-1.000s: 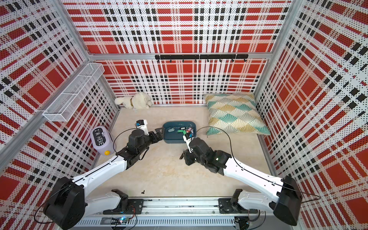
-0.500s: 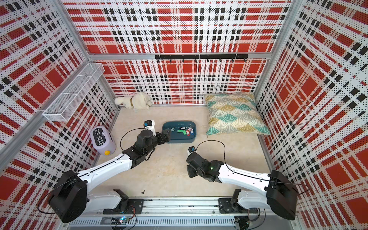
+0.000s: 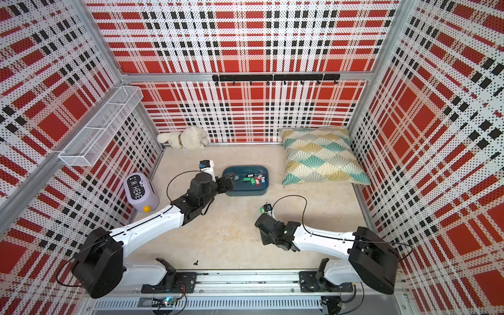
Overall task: Take the keys out of the storage box
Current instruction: Place the key at the center of the board.
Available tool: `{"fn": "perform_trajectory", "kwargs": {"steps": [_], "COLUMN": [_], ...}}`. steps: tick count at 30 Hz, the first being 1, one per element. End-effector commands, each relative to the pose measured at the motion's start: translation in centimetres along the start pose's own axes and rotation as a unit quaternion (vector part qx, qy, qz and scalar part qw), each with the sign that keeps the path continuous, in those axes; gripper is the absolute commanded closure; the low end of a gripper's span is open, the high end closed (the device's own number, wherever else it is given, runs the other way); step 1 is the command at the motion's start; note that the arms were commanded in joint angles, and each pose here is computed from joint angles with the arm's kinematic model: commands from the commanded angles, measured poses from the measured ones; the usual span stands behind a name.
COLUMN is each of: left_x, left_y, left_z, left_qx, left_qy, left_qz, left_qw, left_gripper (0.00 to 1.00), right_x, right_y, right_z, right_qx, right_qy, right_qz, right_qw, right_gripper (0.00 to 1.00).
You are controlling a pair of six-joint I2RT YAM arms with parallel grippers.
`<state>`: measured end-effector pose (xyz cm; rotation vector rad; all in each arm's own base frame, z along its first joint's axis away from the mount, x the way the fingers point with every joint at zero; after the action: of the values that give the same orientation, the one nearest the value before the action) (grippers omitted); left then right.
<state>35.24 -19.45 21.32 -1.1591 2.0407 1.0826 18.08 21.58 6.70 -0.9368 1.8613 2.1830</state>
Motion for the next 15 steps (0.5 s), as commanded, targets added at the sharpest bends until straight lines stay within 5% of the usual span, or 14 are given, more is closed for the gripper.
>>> {"fn": "perform_trajectory", "kwargs": {"steps": [1,4,9,15], "left_x": [-0.5,-0.1,0.6,2.4], "left_y": [-0.9,-2.1,-4.4,-8.2], "left_z": [-1.0,-1.4,-1.7,-1.7], "left_qx": [-0.022,-0.053,-0.080,-0.117], "left_qy": [-0.034,-0.063,-0.090,-0.127], "left_qz": [-0.008,-0.002,0.010,0.038], "left_qw": [0.999,0.997,0.993,0.984], "left_gripper": [0.00,0.00,0.01,0.06], "right_x": [0.1,0.0,-0.8,-4.5], "right_y": [-1.3,-1.8,-0.6,5.9], "right_z": [-1.0,-0.9,-1.2,-2.5], "right_qx": [0.042,0.048,0.057,0.050], "right_qy": [-0.008,-0.002,-0.002,-0.022], "right_qz": [0.006,0.012,-0.002,-0.089], "right_qw": [0.999,0.999,0.998,0.995], "right_gripper": [0.99,0.91,0.62,0.22]}}
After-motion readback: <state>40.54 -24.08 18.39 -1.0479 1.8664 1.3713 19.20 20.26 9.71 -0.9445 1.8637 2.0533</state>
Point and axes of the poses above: each gripper's point midway between its finger pads, its own y axis back along the fingers, its own z axis along the line the jaws close on, x = y × z, the point moved 3 cm from there along y, back along the fingers, and after that the axes turned 6 degrees about y, right-handed, at the moved point
